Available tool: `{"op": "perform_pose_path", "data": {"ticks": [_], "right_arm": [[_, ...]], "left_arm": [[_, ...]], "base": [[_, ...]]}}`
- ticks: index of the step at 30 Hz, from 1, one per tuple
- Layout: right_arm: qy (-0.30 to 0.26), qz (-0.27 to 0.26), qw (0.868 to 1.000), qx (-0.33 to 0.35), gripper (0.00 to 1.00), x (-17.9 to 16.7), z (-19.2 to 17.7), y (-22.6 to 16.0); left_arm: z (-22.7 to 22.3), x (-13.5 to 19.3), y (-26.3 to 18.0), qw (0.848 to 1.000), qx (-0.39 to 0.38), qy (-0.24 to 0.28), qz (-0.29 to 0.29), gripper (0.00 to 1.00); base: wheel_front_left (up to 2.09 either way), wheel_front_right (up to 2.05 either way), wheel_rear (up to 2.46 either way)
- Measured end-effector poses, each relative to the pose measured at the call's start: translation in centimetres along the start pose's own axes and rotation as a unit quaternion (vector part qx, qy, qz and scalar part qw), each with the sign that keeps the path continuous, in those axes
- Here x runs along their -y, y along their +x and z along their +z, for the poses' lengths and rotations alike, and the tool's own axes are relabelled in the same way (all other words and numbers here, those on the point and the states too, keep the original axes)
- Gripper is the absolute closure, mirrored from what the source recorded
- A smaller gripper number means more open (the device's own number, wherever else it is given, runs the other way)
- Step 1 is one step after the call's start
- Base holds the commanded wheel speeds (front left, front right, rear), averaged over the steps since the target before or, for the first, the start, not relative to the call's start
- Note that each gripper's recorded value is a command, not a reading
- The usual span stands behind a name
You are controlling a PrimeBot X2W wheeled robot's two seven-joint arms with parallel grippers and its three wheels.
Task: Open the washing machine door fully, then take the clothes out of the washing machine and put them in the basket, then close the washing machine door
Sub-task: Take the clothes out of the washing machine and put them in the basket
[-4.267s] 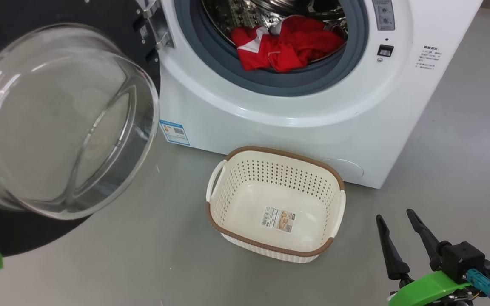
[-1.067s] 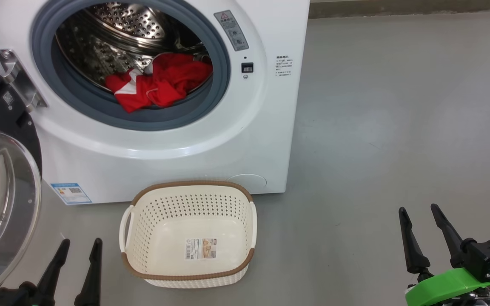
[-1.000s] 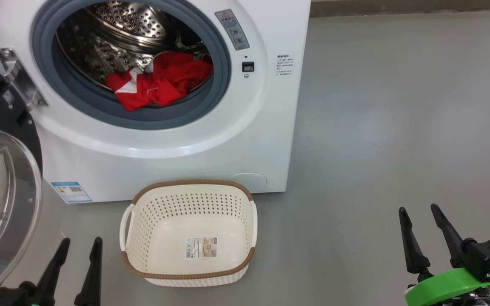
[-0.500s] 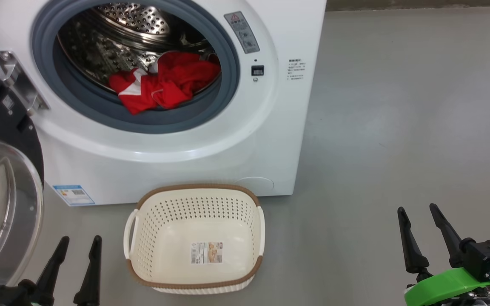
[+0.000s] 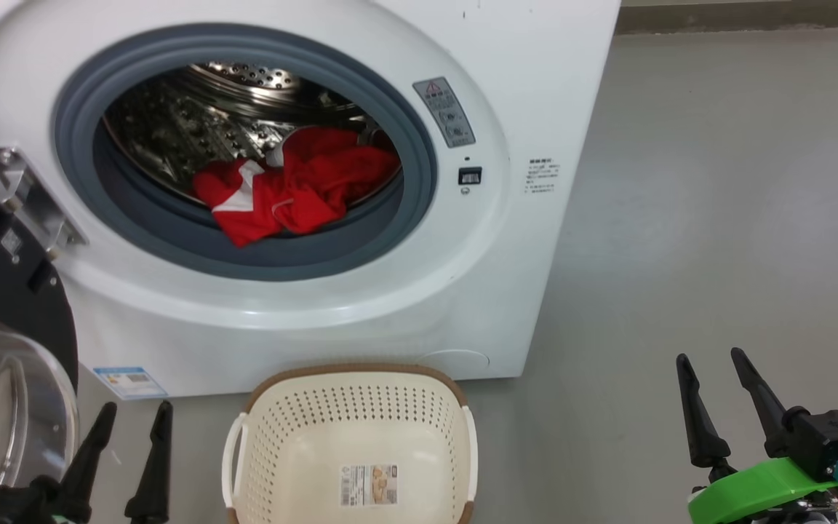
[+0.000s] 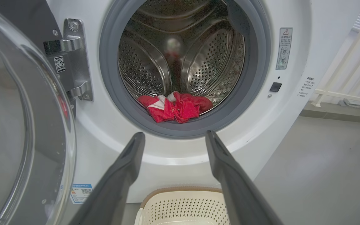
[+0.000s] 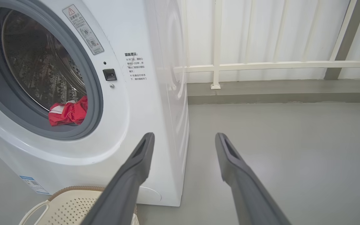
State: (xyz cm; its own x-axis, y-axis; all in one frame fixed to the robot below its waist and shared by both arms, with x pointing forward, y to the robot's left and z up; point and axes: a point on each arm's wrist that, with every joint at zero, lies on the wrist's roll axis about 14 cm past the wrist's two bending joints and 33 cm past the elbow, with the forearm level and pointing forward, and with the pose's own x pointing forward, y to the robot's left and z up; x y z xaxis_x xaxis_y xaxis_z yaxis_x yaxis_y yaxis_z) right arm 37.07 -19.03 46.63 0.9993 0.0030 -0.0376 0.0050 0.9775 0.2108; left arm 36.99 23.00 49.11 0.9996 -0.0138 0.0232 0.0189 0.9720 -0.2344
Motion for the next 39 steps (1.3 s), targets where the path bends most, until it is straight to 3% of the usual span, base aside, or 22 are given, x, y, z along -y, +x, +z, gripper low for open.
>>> {"op": "perform_pose_path", "data": {"ticks": [22,39], "right_arm": [[0.002,0.003,1.0,-0.011,0.0,-0.3,-0.7,0.3],[0.012,0.007,0.999,-0.031,0.0,-0.7,-2.4,2.6]], "left_arm": [[-3.0,0.3,0.4,0.999,-0.044,0.002,0.002,0.0],[-4.5,5.9,10.2,0.996,-0.066,0.013,-0.064,0.0]], "base": [[0.18,-0.19,0.01],[0.0,0.0,0.0]]}}
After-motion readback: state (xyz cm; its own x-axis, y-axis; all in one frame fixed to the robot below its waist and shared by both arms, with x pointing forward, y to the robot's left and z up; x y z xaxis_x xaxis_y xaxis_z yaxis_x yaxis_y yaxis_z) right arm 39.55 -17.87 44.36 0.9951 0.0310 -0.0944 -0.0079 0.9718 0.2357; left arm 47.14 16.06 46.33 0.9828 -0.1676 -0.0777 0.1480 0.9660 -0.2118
